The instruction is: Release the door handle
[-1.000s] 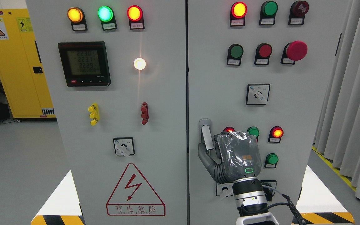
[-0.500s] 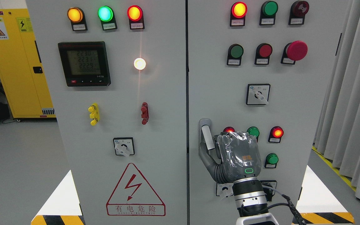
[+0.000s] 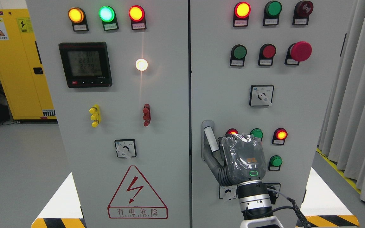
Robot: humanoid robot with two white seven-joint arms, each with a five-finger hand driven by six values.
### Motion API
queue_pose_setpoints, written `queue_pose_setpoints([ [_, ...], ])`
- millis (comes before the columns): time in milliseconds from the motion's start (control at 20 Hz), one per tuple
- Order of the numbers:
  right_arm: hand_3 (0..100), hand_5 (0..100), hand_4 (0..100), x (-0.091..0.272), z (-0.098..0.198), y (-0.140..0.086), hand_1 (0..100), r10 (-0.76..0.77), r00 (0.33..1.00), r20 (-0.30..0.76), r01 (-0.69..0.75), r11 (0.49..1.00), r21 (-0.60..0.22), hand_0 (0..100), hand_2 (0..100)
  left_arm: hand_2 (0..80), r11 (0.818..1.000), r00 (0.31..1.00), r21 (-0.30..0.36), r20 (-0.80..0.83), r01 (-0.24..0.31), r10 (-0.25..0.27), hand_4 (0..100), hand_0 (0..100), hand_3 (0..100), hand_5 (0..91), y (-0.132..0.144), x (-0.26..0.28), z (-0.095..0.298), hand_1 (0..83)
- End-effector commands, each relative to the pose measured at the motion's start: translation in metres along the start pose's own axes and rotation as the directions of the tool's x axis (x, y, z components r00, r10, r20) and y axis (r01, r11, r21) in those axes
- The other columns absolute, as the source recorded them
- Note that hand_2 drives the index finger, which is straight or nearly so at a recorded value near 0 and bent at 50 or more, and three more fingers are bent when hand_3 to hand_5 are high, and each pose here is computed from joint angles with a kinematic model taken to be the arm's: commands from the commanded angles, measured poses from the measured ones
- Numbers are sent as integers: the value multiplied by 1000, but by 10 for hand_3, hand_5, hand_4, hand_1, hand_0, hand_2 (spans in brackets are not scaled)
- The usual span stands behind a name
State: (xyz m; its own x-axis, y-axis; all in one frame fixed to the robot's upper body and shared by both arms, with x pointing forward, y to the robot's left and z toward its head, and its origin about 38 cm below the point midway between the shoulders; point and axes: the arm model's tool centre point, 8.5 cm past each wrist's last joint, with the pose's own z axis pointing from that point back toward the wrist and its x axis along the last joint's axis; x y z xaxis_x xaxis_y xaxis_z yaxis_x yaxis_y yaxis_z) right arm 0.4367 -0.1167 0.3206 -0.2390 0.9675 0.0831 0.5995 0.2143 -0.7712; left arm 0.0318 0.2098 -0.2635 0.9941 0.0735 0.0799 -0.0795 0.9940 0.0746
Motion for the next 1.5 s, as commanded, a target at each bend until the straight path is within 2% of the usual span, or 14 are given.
queue_pose_setpoints([
  [0,1000,1000,1000,-2,0,-1,469,0,1000,-7,0,1000,-4,686,1000,0,1000,1000,-2,13,-1,1,0,120,0,0,-1,4,0,556],
  [750,1000,1000,1000,-3,1,-4,437,-2,1000,-8,2,1000,-14,654,1000,0,1000,1000,-2,13,-1,1,0,120,0,0,-1,4,0,556],
  [950,1000,1000,1000,-3,1,-4,420,-4,1000,-7,4,1000,-16,683,1000,0,1000,1000,-2,13,-1,1,0,120,0,0,-1,4,0,556],
  [1150,1000,1000,1000,-11,1,-7,413,-1,1000,-25,0,1000,-25,621,1000,0,1000,1000,-2,13,-1,1,0,120,0,0,-1,4,0,556],
  [1250,1000,1000,1000,-13,0,-9,416,-1,1000,-28,0,1000,-28,559,1000,0,1000,1000,-2,13,-1,1,0,120,0,0,-1,4,0,556],
  [1450,1000,1000,1000,-14,0,-9,417,0,1000,-31,-1,1000,-28,511,1000,0,1000,1000,-2,13,-1,1,0,120,0,0,-1,4,0,556],
])
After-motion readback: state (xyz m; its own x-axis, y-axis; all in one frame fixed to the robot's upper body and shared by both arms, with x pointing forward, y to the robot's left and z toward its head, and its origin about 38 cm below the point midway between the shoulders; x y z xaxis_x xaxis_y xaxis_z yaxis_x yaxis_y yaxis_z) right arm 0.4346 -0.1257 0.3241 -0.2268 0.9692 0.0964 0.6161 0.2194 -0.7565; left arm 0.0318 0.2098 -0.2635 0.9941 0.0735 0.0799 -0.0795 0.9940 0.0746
